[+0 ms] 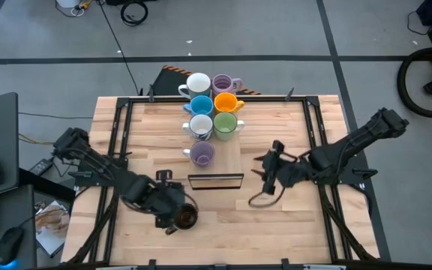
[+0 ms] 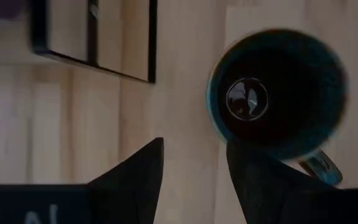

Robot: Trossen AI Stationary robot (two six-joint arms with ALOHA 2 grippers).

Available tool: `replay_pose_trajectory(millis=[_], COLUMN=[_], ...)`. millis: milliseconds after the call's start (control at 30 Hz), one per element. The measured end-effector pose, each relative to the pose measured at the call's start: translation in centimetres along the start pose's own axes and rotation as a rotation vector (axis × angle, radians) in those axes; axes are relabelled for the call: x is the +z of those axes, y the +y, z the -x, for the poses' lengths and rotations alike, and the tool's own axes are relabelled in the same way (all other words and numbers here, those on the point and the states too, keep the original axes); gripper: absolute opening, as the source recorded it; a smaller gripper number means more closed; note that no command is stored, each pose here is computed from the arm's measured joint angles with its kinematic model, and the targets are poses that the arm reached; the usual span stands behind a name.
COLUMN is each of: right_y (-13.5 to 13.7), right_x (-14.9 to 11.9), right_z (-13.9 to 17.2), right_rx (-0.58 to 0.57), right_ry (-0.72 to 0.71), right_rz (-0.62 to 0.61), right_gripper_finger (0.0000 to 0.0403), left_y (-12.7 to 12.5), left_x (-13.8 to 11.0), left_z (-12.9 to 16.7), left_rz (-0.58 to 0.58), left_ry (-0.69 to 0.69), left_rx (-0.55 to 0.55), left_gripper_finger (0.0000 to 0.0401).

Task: Place coffee mugs
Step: Put the blue brown mug on the shelf

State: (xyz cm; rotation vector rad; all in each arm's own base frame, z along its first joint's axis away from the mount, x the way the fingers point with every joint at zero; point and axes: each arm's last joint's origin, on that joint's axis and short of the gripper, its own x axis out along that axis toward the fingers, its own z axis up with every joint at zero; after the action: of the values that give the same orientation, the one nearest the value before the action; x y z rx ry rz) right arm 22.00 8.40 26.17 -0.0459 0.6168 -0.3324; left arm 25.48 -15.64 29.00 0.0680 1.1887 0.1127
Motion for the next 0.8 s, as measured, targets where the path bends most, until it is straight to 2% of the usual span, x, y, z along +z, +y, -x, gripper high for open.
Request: replay_pose_trajectory(millis=[167, 400, 633, 800], right_y=[3.9, 8.9, 13.6, 16.3], right_x=[1.9, 4.3, 6.7, 7.7], right_z=[0.4, -0.1, -2.7, -5.2], right_rx=[0.077, 0.145, 0.261, 0.331], right_ry=[-0.017, -0.054, -0.063, -0.051], right_rz=[0.087, 0.251, 0.349, 0.441], right_gripper_finger=[0.0197, 0.0197, 0.0197, 0.0197], left_y=[0.6, 1.9, 2.9, 3.3], left_x=[-0.7, -1.3, -1.6, -1.8], left_z=[2.3, 4.9, 7.0, 7.8], left_rz=[0.0, 0.064, 0.19, 0.266], left_ry=[-0.076, -0.158, -0.245, -0.25], left_rx=[-0.005, -0.05, -0.126, -0.197], left_gripper_finger=[0.0175, 0.0172, 0.0172, 0.0172])
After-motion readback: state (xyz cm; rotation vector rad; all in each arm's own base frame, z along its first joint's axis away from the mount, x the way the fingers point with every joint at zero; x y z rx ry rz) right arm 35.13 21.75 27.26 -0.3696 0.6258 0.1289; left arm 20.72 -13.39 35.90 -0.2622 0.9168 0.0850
